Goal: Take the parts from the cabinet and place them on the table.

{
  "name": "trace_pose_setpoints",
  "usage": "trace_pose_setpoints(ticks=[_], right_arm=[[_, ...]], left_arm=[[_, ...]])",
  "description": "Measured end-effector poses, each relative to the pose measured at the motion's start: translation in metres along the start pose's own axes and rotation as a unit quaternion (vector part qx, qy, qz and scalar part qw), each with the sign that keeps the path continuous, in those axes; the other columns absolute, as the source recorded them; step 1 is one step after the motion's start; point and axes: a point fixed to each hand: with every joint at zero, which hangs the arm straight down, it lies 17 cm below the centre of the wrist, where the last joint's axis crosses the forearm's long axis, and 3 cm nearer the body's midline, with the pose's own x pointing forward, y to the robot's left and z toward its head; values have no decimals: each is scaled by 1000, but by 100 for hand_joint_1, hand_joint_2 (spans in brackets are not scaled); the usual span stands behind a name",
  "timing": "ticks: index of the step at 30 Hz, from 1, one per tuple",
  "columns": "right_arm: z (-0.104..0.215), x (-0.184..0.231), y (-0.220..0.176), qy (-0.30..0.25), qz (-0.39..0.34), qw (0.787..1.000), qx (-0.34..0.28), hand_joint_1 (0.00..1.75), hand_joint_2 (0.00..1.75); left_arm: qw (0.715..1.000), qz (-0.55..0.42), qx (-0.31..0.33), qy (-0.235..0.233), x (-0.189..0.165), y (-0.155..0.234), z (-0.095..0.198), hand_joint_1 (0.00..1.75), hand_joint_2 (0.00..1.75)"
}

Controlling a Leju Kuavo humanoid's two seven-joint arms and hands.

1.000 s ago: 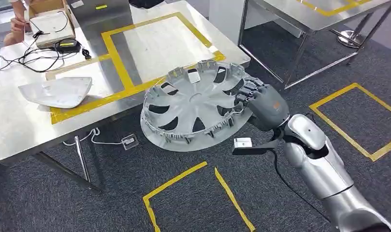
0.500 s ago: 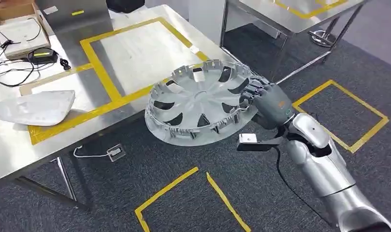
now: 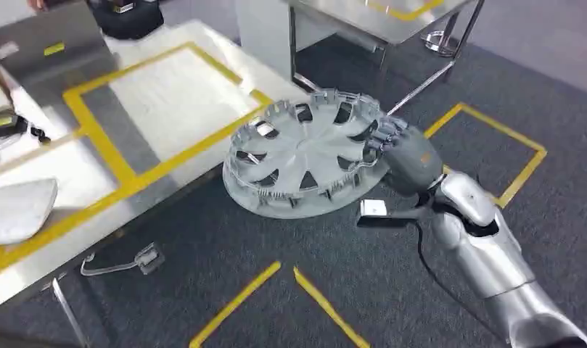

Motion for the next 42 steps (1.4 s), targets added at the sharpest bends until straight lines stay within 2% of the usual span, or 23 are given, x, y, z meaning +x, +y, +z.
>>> trace_pose_setpoints(ticks=[21,42], right_arm=[[20,7,22,5,-27,999,19,175,175],[32,5,18,10,-38,999,9,175,175]], left_arm=[[1000,-3,-2,7,-7,-1,3,0,175],[1000,-7,-4,8,-10,-1,4,0,175]])
